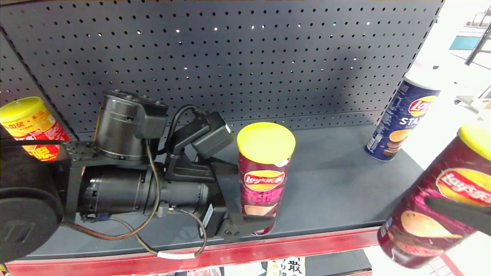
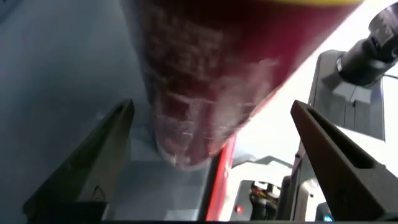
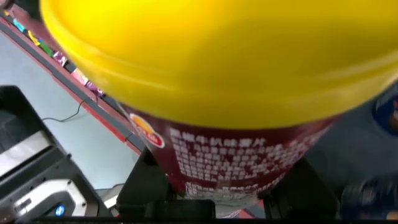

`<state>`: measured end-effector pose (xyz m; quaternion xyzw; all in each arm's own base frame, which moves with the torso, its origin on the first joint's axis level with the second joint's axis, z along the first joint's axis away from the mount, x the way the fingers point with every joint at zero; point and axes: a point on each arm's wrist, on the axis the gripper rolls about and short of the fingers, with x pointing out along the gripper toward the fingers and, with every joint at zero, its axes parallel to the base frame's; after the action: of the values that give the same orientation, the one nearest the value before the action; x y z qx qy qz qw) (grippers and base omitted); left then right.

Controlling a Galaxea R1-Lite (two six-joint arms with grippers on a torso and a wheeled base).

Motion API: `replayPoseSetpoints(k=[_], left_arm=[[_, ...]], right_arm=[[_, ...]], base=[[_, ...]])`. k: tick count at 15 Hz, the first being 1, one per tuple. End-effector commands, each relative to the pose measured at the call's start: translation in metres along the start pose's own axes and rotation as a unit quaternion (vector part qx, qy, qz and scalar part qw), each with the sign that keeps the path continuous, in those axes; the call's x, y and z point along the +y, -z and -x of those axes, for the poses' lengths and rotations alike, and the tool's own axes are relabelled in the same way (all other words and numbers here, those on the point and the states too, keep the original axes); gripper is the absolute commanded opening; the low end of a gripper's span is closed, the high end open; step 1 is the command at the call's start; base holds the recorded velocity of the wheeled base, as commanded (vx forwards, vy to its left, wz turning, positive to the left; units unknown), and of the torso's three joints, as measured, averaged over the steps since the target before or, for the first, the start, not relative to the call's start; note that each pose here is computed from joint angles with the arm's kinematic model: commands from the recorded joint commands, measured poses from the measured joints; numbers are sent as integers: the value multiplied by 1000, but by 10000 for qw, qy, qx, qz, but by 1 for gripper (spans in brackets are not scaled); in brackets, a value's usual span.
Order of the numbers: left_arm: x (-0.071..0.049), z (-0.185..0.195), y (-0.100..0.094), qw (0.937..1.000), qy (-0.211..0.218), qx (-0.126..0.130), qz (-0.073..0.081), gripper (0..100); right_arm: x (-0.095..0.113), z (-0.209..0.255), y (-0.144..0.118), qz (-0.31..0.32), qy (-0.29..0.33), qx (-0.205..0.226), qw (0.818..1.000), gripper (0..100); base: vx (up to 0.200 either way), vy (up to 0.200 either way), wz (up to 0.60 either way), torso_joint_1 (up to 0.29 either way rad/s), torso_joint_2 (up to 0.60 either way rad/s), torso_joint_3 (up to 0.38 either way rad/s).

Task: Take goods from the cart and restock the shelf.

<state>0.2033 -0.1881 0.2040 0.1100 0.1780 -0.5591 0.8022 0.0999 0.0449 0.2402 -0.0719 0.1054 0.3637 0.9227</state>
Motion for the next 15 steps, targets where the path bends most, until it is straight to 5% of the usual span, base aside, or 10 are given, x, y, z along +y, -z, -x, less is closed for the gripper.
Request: replayPoseSetpoints(k=[1, 11, 15], left_arm=[[-6, 20, 8, 9999, -125, -33, 23, 100], [-21, 88, 59, 9955, -865, 32, 380, 100], [-22, 102, 64, 9918, -1198, -45, 447, 100]], right_arm=[[-26, -56, -29, -58, -91, 201, 9997, 0], [-55, -188, -51, 114, -421, -230, 9988, 0], [-42, -217, -57, -83, -727, -284, 9969, 0]], base=[[0, 0, 0, 0, 0, 0], [0, 0, 0, 0, 0, 0], [0, 0, 0, 0, 0, 0]])
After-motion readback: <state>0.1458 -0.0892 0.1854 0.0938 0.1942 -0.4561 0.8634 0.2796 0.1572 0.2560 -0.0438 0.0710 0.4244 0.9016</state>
